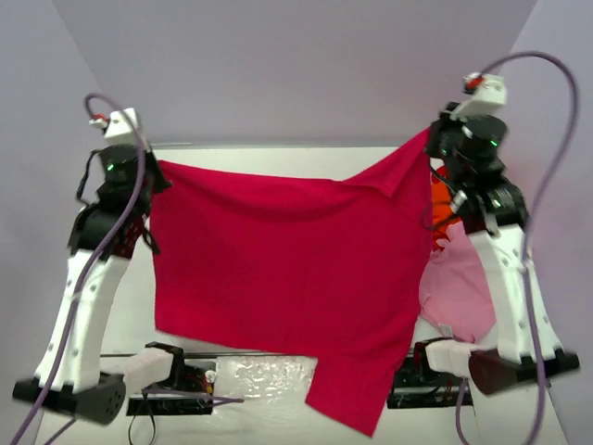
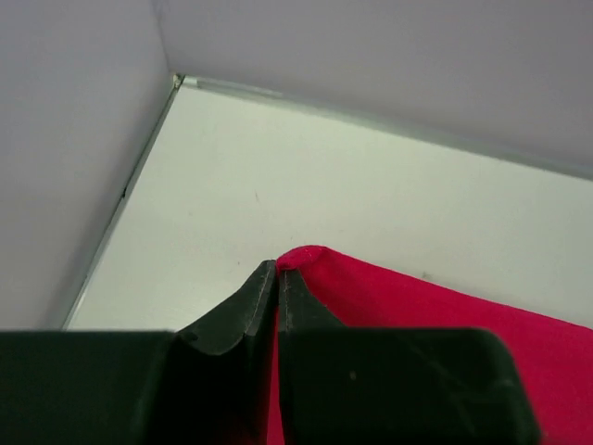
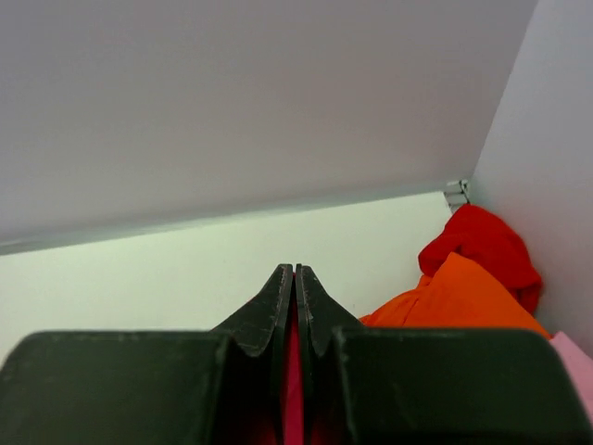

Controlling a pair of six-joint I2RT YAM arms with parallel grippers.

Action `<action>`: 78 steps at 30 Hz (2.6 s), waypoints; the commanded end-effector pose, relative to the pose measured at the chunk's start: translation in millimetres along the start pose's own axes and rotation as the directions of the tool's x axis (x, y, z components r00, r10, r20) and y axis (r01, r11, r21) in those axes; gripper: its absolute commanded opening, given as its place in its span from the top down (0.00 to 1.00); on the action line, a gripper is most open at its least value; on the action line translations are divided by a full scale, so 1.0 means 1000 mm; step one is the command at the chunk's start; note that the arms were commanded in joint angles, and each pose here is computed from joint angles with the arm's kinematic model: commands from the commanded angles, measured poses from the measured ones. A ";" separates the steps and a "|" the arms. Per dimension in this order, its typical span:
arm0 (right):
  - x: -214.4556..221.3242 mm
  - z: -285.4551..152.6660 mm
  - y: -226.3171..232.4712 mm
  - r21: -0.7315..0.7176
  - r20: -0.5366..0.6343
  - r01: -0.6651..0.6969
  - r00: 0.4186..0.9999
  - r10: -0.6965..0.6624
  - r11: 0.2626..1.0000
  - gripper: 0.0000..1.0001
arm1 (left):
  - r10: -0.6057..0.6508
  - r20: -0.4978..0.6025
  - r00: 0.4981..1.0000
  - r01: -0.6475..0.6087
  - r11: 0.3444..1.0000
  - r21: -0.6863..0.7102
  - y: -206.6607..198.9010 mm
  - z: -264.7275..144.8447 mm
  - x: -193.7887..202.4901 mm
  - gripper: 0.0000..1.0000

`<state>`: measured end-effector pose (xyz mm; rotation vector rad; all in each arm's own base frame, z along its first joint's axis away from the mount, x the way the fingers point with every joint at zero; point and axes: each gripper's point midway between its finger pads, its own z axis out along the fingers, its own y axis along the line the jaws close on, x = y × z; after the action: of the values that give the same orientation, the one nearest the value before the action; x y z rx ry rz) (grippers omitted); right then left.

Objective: Fold and stack the t-shirts
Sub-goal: Flatten out the tshirt

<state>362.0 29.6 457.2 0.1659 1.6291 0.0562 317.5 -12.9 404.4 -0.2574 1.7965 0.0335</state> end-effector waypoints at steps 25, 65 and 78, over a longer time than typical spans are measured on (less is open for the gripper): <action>0.166 0.190 0.038 -0.078 -0.209 -0.018 0.978 0.001 0.997 0.01 | 0.006 0.079 0.997 -0.002 0.998 -0.059 -0.059 0.162 0.010 0.03; 0.380 0.206 0.082 -0.106 -0.606 -0.099 0.795 0.014 0.989 0.86 | 0.210 -0.391 0.896 -0.007 0.888 0.460 -0.290 0.073 0.299 0.23; 0.310 0.225 0.098 -0.144 -0.492 -0.073 0.871 -0.007 0.987 1.00 | 0.214 -0.401 0.890 0.000 0.882 0.471 -0.298 0.065 0.309 0.23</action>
<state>544.2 147.2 56.6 0.0808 2.3364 0.2477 363.1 -323.9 101.2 0.2379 2.2838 -0.3196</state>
